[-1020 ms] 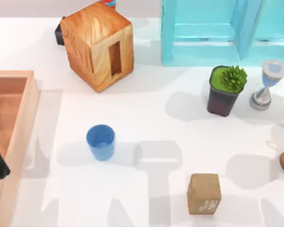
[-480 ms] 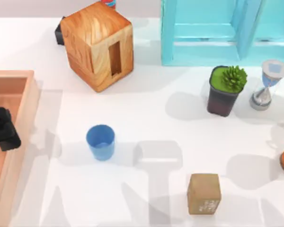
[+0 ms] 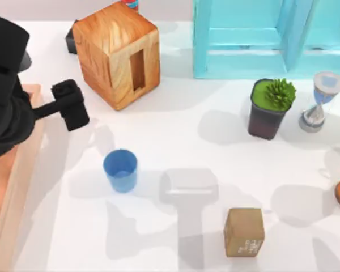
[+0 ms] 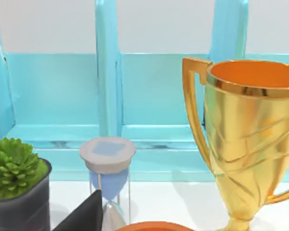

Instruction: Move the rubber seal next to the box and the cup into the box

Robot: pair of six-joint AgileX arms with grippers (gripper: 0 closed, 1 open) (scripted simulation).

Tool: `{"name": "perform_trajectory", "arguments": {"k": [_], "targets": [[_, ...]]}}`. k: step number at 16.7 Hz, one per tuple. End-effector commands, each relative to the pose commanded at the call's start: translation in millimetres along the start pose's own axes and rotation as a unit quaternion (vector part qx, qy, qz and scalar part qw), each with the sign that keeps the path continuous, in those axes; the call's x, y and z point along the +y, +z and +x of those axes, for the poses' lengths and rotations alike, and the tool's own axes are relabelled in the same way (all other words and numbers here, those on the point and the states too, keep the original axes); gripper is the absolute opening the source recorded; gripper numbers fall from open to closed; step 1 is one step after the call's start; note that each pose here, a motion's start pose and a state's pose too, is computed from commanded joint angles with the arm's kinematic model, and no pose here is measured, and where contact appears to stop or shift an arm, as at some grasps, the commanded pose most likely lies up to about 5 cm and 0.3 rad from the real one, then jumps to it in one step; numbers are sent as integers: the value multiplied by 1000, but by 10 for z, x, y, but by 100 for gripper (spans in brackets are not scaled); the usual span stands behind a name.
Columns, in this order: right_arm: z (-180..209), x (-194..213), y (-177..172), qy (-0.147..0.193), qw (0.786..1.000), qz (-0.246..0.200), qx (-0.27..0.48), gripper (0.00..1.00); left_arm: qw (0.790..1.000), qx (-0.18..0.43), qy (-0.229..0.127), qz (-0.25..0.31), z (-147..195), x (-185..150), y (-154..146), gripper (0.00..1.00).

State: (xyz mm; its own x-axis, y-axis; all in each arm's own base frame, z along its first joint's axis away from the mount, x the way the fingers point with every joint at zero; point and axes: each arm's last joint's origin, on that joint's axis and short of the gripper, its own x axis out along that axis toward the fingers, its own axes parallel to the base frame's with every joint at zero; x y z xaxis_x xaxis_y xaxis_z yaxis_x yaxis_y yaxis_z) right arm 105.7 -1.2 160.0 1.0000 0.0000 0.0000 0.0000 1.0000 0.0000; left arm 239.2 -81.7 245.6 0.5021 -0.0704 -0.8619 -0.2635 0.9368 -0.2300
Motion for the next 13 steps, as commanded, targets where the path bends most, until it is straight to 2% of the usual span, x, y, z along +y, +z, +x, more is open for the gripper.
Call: {"name": "perform_trajectory", "arguments": {"k": [3, 6, 10, 13], "targets": [[0, 0, 0, 0, 1000, 0, 0, 100, 997, 76, 32, 6, 212, -510, 65, 100], [0, 0, 0, 0, 1000, 0, 0, 100, 989, 135, 60, 26, 409, -1046, -33, 100], [0, 0, 0, 0, 1000, 0, 0, 100, 976, 188, 87, 61, 569, -1683, -356, 100], [0, 0, 0, 0, 1000, 0, 0, 100, 968, 214, 94, 92, 584, -2064, -673, 100]]}}
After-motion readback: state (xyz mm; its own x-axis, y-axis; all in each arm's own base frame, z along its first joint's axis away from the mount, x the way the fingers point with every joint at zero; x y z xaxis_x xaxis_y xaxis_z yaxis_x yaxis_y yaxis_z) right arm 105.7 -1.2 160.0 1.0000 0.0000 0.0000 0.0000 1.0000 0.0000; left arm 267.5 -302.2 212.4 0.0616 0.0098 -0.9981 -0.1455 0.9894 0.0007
